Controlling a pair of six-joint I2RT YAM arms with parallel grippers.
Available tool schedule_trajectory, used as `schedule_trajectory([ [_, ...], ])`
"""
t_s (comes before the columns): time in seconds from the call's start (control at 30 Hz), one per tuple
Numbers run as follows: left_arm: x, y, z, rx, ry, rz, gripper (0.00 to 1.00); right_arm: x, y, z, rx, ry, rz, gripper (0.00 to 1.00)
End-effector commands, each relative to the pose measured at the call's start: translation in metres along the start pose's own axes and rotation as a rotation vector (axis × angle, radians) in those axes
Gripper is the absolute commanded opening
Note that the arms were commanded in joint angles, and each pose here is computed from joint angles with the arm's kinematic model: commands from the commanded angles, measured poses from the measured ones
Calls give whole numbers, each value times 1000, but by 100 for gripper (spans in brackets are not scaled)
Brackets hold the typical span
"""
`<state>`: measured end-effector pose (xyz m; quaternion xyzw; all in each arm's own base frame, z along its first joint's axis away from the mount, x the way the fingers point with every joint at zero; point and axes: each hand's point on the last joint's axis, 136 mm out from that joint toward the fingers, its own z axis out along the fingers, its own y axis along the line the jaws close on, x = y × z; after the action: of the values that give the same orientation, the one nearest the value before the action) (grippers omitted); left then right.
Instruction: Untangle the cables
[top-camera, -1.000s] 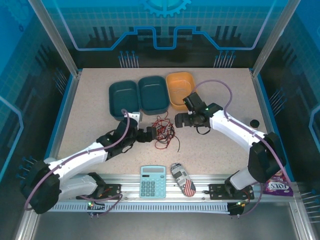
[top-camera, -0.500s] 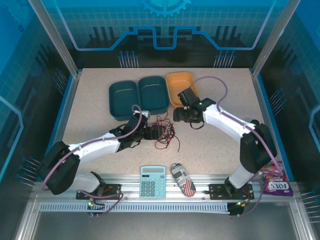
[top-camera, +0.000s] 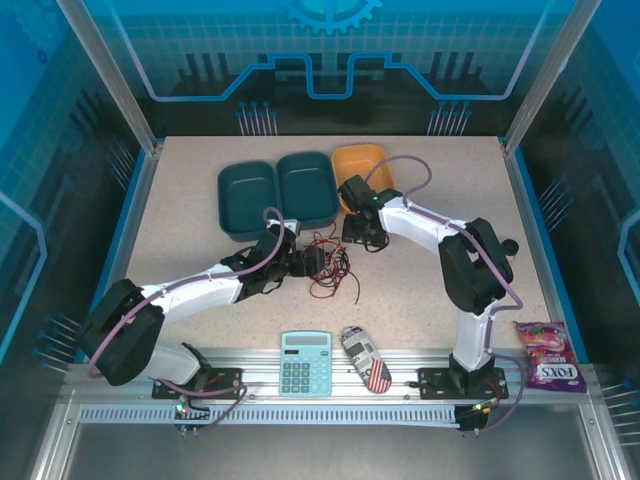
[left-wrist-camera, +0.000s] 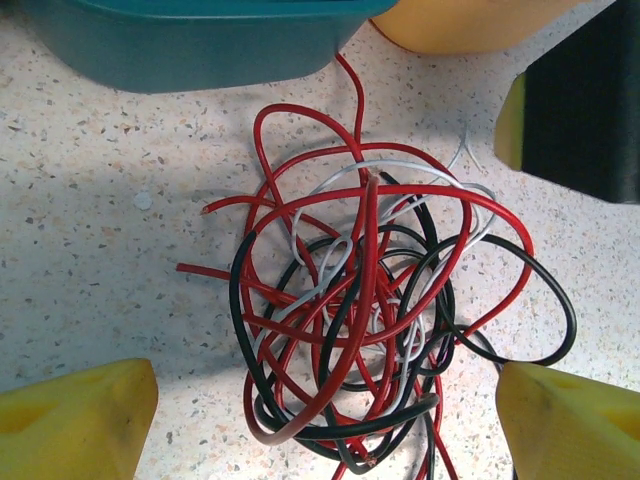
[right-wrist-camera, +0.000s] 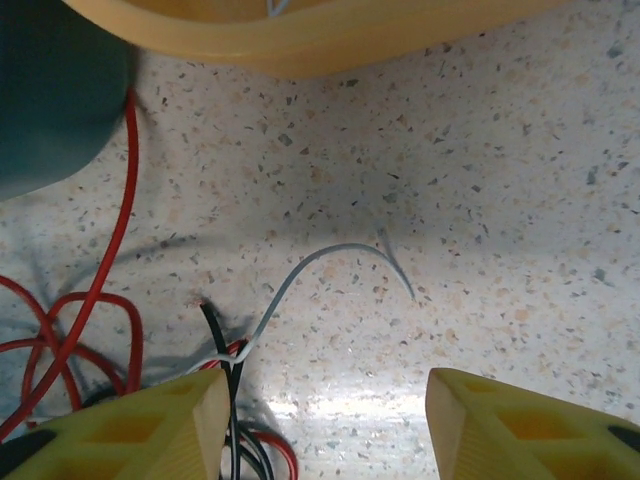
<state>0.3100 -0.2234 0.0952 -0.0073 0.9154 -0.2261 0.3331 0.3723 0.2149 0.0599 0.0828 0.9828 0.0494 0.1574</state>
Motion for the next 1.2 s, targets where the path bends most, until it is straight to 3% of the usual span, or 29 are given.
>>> schedule_trajectory([
  [0.0,2,1,3,14,3,-26,88,-11,10,4,0,-39,53,52],
  [0.37,8,1,8,23,28,-38,88,-8,26,28,-36,-14,86,47],
  [0.5,10,2,10,19,37,-38,89,-7,31,36,-55,-3,87,39],
  [0.67,13,5,10,11,42,-40,89,-2,30,42,-58,11,88,19],
  [1.03,18,13,10,-9,44,-51,89,-4,17,-12,-110,-111,82,1],
  [1.17,19,14,12,-5,47,-55,78,-5,16,-36,-137,-159,53,0],
])
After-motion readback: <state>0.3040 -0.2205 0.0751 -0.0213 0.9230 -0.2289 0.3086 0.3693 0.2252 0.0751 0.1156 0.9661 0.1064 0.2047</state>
